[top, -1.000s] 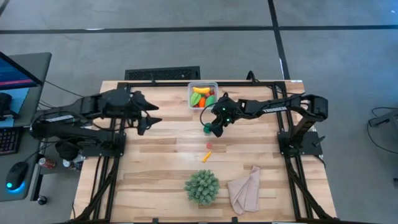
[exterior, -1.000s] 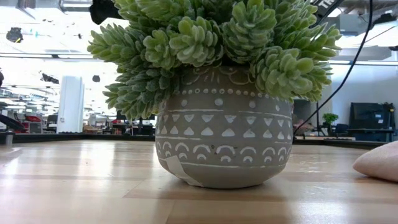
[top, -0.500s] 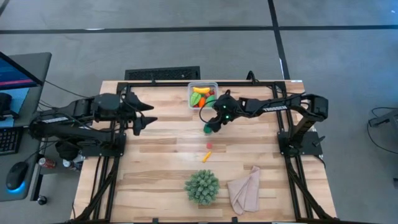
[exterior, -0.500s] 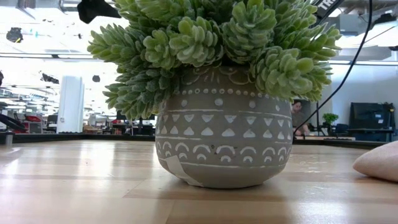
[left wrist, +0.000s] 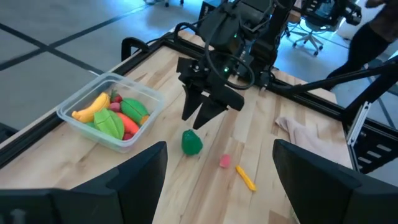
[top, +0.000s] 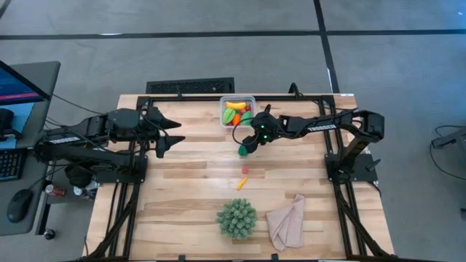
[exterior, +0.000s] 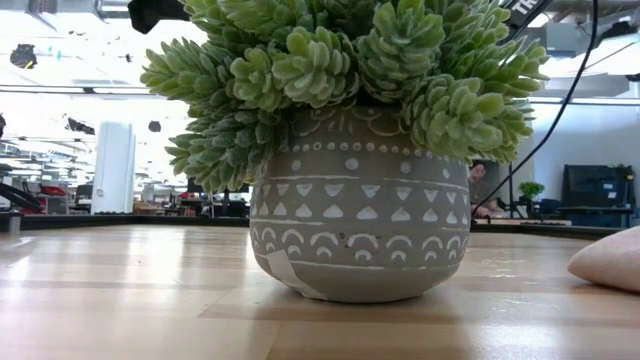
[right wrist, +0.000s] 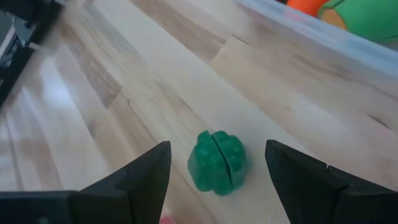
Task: Pick and placing Produce into tupperware
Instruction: Put the bell pepper into the transparent bin
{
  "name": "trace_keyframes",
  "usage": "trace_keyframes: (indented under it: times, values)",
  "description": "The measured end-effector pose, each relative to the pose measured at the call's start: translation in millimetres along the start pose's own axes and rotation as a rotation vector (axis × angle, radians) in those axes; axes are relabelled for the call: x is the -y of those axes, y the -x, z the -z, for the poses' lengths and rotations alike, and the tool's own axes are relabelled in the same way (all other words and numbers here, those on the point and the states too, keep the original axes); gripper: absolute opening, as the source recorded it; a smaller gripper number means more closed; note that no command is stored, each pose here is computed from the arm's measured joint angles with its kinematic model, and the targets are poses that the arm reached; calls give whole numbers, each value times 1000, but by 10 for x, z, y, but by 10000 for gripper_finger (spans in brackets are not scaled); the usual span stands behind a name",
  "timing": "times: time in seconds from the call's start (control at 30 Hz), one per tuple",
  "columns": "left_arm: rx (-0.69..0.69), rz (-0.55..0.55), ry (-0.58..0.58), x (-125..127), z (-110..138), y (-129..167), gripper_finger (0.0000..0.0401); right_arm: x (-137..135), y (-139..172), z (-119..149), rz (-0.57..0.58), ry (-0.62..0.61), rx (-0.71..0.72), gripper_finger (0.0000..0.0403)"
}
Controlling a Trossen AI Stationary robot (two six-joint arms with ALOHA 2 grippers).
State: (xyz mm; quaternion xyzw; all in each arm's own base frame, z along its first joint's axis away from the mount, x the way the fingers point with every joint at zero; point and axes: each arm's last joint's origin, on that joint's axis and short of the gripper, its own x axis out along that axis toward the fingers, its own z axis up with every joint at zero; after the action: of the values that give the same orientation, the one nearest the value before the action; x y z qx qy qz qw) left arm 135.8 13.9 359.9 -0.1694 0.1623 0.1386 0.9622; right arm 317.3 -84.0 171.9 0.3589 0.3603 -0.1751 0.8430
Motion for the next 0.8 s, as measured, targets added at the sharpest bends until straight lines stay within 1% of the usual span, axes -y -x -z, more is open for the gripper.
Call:
trace_keyframes:
  times: [0.17,0.8]
  values:
    - [-1,0,18,0,1,0,284,-49,-7,27,4,66,10,256]
    - [-1,0,35,0,1,0,284,-52,-6,24,-2,69,10,256]
